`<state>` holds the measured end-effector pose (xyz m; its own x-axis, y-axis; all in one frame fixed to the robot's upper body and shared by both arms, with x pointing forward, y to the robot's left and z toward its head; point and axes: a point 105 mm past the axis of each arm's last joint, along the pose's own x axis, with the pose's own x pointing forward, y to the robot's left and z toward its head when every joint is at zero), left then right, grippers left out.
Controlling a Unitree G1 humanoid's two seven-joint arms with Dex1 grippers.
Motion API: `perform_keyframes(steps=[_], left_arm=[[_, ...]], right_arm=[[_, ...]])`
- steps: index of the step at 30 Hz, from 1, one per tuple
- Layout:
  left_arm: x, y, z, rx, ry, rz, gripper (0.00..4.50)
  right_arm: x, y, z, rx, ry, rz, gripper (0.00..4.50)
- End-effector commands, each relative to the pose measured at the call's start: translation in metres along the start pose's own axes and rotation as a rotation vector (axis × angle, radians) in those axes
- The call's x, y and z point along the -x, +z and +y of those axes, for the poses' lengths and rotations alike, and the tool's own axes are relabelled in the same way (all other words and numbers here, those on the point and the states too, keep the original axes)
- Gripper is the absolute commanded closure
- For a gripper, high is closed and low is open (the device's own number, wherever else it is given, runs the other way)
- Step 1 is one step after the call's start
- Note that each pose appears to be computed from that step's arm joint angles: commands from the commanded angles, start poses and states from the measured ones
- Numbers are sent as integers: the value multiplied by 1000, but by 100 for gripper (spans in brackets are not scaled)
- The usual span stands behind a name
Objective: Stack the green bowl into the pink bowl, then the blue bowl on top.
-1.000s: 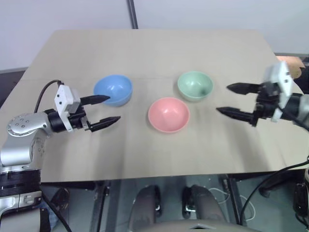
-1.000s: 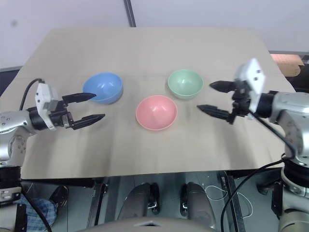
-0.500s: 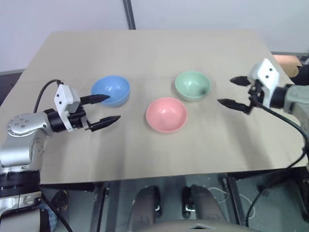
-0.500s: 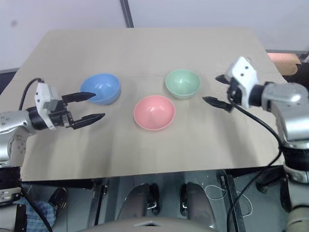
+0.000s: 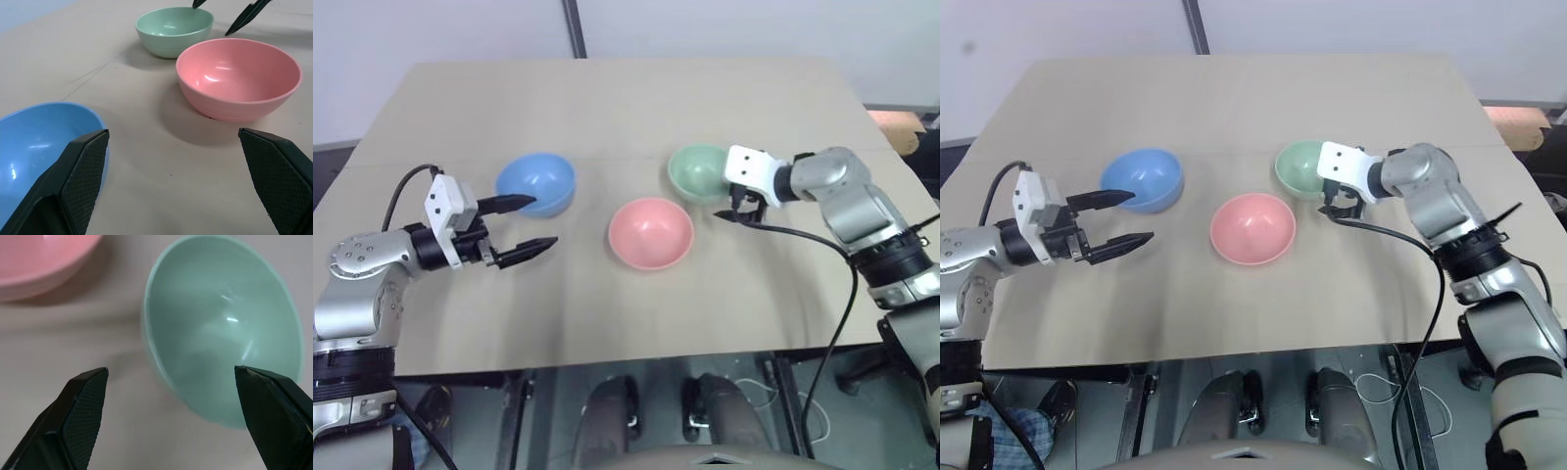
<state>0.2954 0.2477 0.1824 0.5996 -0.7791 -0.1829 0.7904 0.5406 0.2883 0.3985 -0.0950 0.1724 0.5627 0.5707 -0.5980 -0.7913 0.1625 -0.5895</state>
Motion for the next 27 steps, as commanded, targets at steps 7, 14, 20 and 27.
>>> perform_keyframes(steps=[7,14,20,27], left_arm=[[10,27,-1,-48,18,-84,0],[16,37,-1,-27,10,-133,0],[17,39,3,-37,7,-141,0],[18,32,10,-44,8,-124,0]], right_arm=[[-15,17,-14,153,-3,6,169],[-17,16,-10,168,23,-1,436],[-13,16,-10,172,35,-7,436],[25,79,-10,284,30,-123,436]])
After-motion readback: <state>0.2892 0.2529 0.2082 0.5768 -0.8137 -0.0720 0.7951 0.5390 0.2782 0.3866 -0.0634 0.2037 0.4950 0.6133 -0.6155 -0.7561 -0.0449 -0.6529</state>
